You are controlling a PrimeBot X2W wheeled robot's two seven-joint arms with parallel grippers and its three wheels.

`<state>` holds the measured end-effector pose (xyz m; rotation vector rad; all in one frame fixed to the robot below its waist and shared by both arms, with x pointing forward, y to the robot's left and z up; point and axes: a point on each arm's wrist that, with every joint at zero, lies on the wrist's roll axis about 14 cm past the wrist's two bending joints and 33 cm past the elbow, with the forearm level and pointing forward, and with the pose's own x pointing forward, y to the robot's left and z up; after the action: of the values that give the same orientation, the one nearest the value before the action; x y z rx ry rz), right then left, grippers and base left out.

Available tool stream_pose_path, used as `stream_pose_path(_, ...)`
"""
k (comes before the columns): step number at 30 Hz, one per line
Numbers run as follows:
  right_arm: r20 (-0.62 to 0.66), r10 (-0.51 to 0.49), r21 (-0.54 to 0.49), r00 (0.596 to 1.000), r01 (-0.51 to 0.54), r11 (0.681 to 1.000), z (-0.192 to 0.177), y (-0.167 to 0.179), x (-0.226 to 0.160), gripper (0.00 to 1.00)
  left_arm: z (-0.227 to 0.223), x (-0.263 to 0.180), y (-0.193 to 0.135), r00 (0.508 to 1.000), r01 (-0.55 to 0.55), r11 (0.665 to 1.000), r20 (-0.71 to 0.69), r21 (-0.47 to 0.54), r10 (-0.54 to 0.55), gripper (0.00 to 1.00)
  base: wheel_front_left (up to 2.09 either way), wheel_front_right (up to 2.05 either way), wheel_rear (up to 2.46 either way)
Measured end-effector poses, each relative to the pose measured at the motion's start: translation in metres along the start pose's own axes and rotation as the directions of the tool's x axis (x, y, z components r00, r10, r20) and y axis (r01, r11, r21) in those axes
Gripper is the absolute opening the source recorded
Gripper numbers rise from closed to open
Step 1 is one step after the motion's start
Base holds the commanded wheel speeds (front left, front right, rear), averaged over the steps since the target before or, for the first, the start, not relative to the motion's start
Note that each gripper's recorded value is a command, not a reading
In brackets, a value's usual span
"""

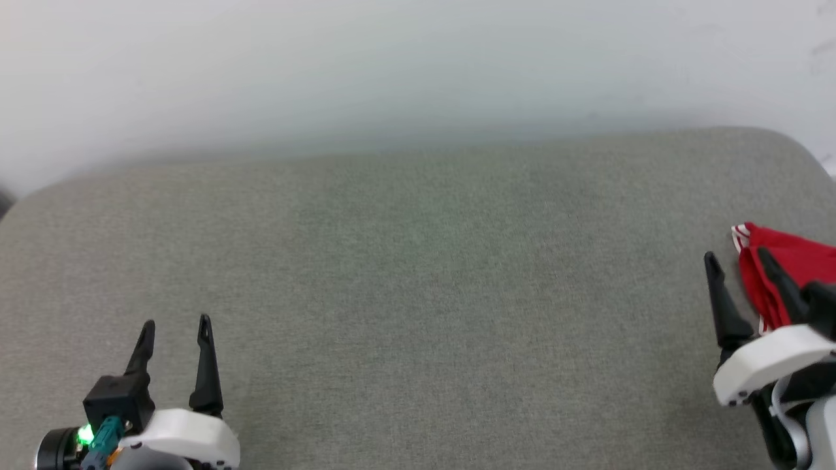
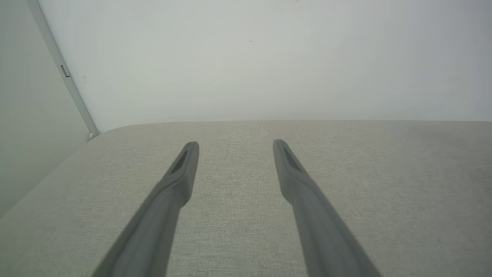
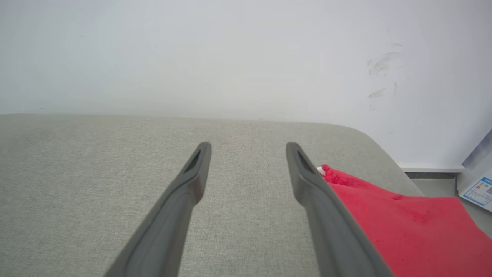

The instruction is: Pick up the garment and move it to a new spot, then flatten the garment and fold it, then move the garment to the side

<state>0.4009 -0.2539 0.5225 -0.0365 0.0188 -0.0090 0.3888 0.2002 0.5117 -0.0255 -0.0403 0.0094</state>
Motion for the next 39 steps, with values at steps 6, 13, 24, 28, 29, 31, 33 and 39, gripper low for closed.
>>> stream_pose_path(6, 0.070, 0.044, 0.036, 0.997, -0.047, 0.998, 0.022, 0.030, -0.029, 1.00, 0.003, -0.025, 0.017, 1.000, -0.028, 0.999, -0.001, 0.015, 0.028, 1.00, 0.00, 0.00, 0.00)
stream_pose_path(13, 0.051, 0.048, 0.070, 0.998, -0.052, 0.996, 0.018, 0.045, -0.057, 1.00, -0.010, -0.037, 0.009, 0.999, -0.016, 1.000, -0.039, -0.002, 0.016, 1.00, 0.00, 0.00, 0.00)
stream_pose_path(24, 0.033, 0.054, 0.066, 0.998, -0.056, 0.996, 0.017, 0.052, -0.064, 1.00, -0.004, -0.036, 0.003, 1.000, 0.005, 1.000, -0.012, 0.012, -0.005, 1.00, 0.00, 0.00, 0.00)
stream_pose_path(28, 0.035, 0.056, 0.069, 0.998, -0.058, 0.996, 0.018, 0.054, -0.065, 1.00, -0.003, -0.035, 0.001, 1.000, 0.011, 1.000, -0.006, 0.016, -0.010, 1.00, 0.00, 0.00, 0.00)
stream_pose_path(29, 0.035, 0.056, 0.069, 0.998, -0.058, 0.996, 0.018, 0.054, -0.065, 1.00, -0.002, -0.035, 0.001, 1.000, 0.011, 1.000, -0.005, 0.016, -0.011, 1.00, 0.00, 0.00, 0.00)
stream_pose_path(31, 0.036, 0.057, 0.069, 0.998, -0.059, 0.996, 0.018, 0.054, -0.065, 1.00, -0.002, -0.035, 0.001, 1.000, 0.012, 1.000, -0.004, 0.016, -0.012, 1.00, 0.00, 0.00, 0.00)
stream_pose_path(33, 0.036, 0.058, 0.069, 0.998, -0.060, 0.996, 0.018, 0.054, -0.065, 1.00, -0.002, -0.035, 0.000, 1.000, 0.013, 1.000, -0.004, 0.015, -0.013, 1.00, 0.00, 0.00, 0.00)
stream_pose_path(39, 0.036, 0.063, 0.070, 0.997, -0.066, 0.995, 0.018, 0.056, -0.065, 1.00, -0.002, -0.036, 0.001, 1.000, 0.010, 1.000, -0.003, 0.014, -0.010, 1.00, 0.00, 0.00, 0.00)
